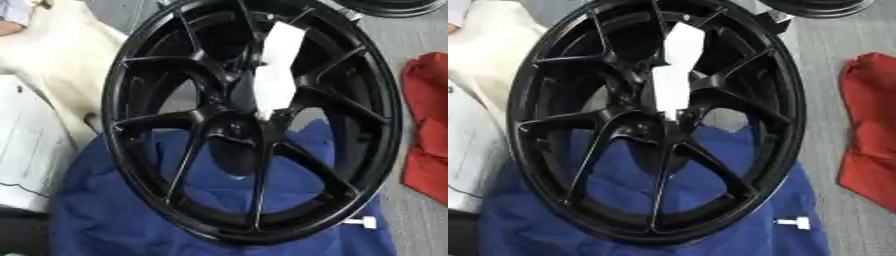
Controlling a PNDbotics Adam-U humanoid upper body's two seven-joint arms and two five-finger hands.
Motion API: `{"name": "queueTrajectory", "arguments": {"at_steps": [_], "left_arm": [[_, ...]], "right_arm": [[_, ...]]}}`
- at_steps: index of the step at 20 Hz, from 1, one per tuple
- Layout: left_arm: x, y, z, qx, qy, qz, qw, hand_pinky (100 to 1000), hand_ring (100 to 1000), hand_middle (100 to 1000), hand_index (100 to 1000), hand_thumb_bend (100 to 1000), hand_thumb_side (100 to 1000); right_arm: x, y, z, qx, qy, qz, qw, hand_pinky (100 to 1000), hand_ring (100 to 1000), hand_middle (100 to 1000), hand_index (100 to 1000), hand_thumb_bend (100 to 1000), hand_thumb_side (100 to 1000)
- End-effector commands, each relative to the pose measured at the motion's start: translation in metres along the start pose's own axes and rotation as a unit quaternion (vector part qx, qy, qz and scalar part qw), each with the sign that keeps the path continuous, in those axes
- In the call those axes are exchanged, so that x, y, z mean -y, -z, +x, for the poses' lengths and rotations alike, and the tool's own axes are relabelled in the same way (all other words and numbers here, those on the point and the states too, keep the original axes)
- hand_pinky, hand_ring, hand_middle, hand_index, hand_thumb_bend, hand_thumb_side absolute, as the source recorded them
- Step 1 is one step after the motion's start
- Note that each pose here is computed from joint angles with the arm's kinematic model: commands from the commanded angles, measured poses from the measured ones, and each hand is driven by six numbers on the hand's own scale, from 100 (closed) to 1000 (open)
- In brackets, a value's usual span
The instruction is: Pull the pin out of the wheel hub.
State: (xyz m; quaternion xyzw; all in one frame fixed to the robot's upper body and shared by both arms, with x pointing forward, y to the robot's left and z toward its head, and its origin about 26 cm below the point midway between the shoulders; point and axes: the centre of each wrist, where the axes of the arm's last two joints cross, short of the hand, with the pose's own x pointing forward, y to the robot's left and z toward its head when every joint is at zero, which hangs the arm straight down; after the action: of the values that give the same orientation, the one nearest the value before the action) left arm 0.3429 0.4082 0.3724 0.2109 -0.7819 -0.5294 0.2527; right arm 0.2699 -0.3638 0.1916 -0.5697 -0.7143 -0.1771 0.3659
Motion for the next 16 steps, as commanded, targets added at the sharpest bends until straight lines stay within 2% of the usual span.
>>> {"name": "queueTrajectory", "arguments": {"at_steps": [1, 4, 7, 9, 10, 11, 12, 13, 14, 16], "left_arm": [[-0.019, -0.045, -0.017, -0.079, 0.018, 0.045, 0.996, 692, 474, 302, 487, 100, 320], [0.004, -0.071, -0.035, -0.123, 0.002, 0.053, 0.991, 713, 496, 338, 530, 100, 310], [0.024, -0.084, -0.044, -0.144, -0.006, 0.048, 0.988, 760, 558, 435, 638, 100, 291], [0.033, -0.088, -0.047, -0.150, -0.009, 0.038, 0.988, 859, 729, 632, 837, 100, 277], [0.037, -0.089, -0.048, -0.152, -0.011, 0.025, 0.988, 932, 821, 763, 922, 100, 283], [0.040, -0.090, -0.049, -0.156, -0.010, 0.001, 0.988, 960, 855, 811, 963, 100, 593], [0.041, -0.091, -0.049, -0.159, -0.010, -0.020, 0.987, 976, 875, 834, 990, 100, 815], [0.041, -0.091, -0.050, -0.163, -0.009, -0.036, 0.986, 978, 879, 837, 993, 100, 894], [0.040, -0.091, -0.049, -0.167, -0.007, -0.045, 0.985, 971, 878, 835, 983, 100, 921], [0.036, -0.090, -0.048, -0.179, 0.004, -0.051, 0.982, 964, 877, 837, 971, 100, 898]], "right_arm": [[0.008, 0.010, 0.004, -0.023, -0.054, -0.084, 0.995, 748, 698, 754, 782, 100, 470], [0.009, 0.012, 0.004, -0.022, -0.058, -0.092, 0.994, 748, 699, 754, 782, 100, 470], [0.009, 0.013, 0.005, -0.021, -0.058, -0.094, 0.994, 748, 699, 754, 782, 100, 470], [0.009, 0.012, 0.005, -0.022, -0.058, -0.094, 0.994, 747, 698, 754, 782, 100, 470], [0.009, 0.012, 0.005, -0.023, -0.058, -0.094, 0.994, 747, 698, 753, 781, 100, 470], [0.009, 0.012, 0.005, -0.024, -0.058, -0.094, 0.994, 747, 697, 753, 781, 100, 470], [0.009, 0.012, 0.005, -0.024, -0.058, -0.094, 0.994, 747, 697, 753, 781, 100, 470], [0.009, 0.012, 0.005, -0.023, -0.057, -0.094, 0.994, 747, 697, 753, 781, 100, 470], [0.009, 0.012, 0.005, -0.023, -0.057, -0.094, 0.994, 747, 697, 753, 781, 100, 470], [0.008, 0.012, 0.005, -0.023, -0.055, -0.094, 0.994, 746, 697, 753, 781, 100, 470]]}}
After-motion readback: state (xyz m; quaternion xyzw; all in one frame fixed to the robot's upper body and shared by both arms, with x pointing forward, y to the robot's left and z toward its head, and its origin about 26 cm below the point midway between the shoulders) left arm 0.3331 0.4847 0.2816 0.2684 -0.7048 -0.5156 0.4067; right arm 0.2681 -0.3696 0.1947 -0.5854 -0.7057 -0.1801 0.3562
